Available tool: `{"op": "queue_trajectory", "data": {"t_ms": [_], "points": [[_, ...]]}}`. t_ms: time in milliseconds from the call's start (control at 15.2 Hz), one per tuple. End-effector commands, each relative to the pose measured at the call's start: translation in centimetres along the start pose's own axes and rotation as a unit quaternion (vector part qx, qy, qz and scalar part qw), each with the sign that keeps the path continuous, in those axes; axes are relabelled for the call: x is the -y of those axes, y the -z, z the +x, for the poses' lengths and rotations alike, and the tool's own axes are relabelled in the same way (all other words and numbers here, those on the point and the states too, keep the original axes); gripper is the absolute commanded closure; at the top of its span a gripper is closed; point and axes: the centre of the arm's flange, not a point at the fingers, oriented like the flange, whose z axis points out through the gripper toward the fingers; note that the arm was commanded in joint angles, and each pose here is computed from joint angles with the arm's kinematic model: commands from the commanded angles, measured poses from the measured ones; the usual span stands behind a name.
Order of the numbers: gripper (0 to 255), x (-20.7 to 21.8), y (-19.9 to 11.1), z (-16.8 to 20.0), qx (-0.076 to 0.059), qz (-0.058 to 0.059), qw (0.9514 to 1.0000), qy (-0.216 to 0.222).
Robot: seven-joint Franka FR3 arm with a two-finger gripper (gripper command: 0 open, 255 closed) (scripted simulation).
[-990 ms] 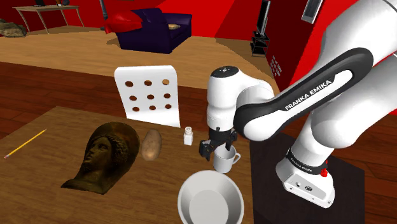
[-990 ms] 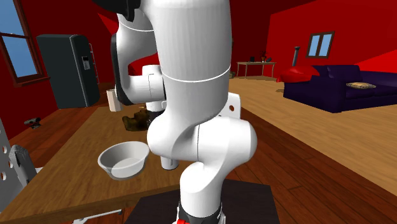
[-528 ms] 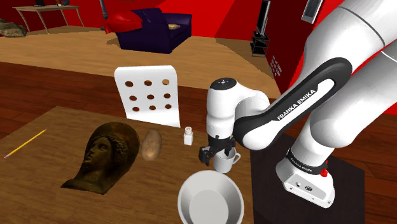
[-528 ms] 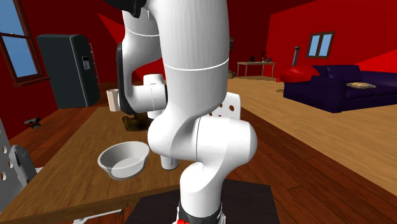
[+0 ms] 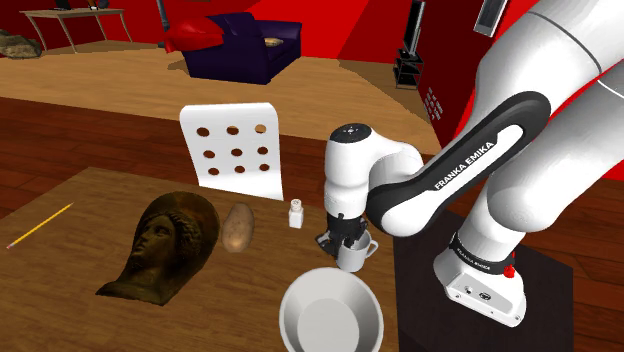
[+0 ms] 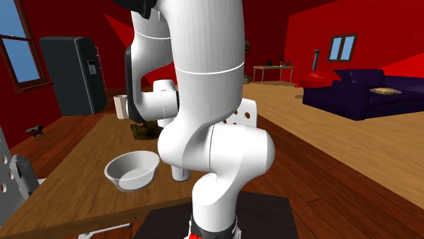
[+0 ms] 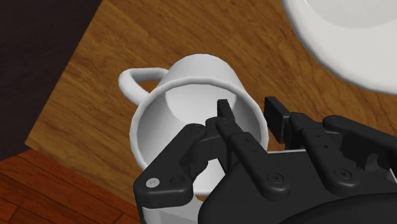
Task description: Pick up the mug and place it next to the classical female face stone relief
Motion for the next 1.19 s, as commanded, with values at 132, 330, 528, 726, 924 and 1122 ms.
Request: {"op": "queue_trajectory", "data": {"t_ms": [132,330,528,726,924,1122], "points": [[255,0.0,0.0,0.0,0.0,0.0,1.0,0.0],[255,0.0,0.0,0.0,0.0,0.0,1.0,0.0],[255,0.0,0.5,0.0,0.0,0.0,1.0,0.0],[255,-0.1,2.1,0.0,0.0,0.0,1.0,0.0],[255,-0.2,3.7,0.0,0.0,0.0,1.0,0.0],[255,-0.3,5.3,0.0,0.0,0.0,1.0,0.0]]}}
